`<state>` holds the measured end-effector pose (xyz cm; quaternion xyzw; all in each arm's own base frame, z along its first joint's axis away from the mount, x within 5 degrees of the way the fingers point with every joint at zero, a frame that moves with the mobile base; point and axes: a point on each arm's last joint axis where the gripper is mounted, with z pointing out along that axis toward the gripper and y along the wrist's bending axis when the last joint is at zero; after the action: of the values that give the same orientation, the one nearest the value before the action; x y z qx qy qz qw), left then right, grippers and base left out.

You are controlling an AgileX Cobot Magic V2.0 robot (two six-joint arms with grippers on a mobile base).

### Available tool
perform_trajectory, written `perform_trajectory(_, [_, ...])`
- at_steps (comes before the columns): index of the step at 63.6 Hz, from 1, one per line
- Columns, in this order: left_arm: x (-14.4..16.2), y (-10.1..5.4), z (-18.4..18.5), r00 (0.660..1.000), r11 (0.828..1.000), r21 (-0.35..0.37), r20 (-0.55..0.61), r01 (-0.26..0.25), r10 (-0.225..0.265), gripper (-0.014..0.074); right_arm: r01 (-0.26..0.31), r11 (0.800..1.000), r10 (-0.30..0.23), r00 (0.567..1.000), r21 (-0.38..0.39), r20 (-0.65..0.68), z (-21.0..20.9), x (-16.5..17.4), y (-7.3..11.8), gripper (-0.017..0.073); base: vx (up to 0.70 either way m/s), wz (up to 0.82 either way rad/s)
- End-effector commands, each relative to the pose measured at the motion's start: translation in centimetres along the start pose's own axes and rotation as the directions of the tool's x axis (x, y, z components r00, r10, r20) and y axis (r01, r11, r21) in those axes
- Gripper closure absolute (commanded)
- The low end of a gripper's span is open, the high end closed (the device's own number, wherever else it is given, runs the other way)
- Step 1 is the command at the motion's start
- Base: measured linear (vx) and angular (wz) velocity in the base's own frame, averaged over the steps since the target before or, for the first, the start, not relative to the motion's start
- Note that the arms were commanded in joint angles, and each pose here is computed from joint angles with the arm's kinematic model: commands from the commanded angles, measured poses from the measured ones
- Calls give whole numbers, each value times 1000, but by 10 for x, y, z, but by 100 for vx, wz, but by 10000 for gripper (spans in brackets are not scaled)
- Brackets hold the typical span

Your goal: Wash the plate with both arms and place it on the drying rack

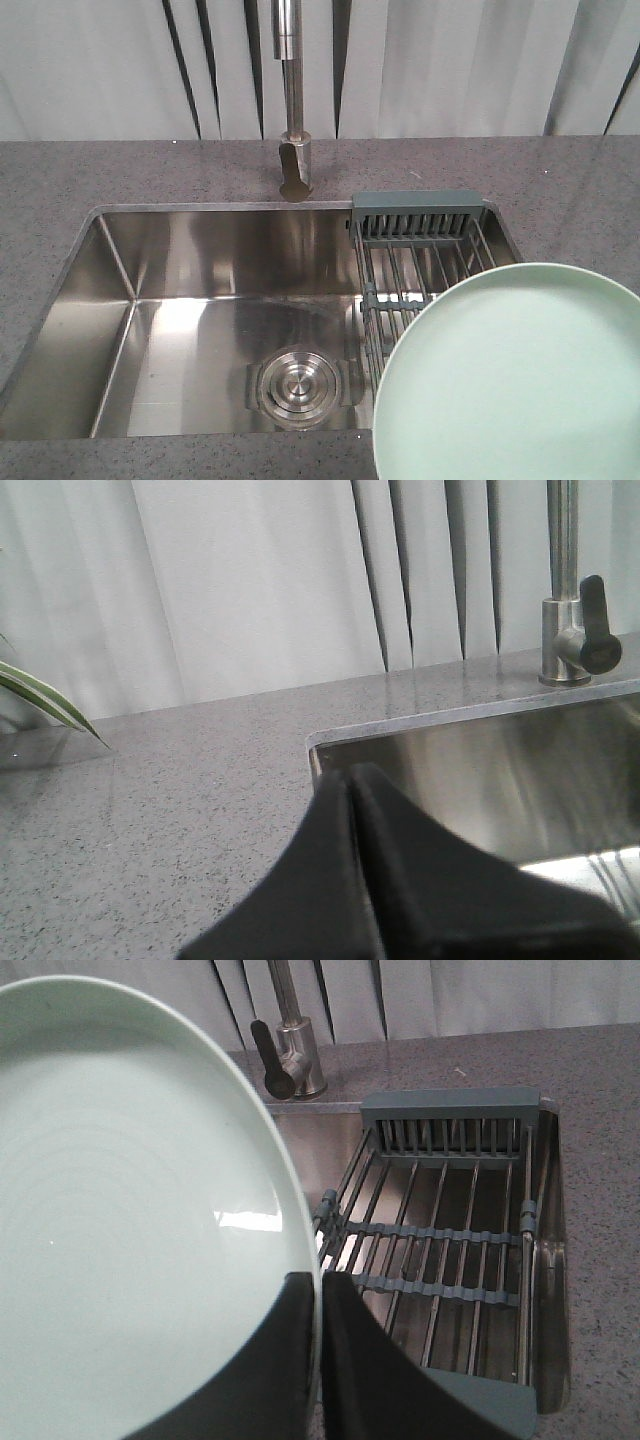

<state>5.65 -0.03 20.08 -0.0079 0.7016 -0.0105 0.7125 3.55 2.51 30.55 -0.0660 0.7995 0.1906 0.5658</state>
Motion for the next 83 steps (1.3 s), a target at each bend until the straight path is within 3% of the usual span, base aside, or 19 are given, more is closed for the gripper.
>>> perform_trajectory(1, [-14,0,-2,995,1000,6,96,9,-10,600,-2,1000,2,995,1,96,-3,-15,2,564,2,-4])
perform_trajectory(83, [-14,0,-2,995,1000,6,96,9,-10,600,-2,1000,2,995,1,96,-3,-15,2,564,3,0])
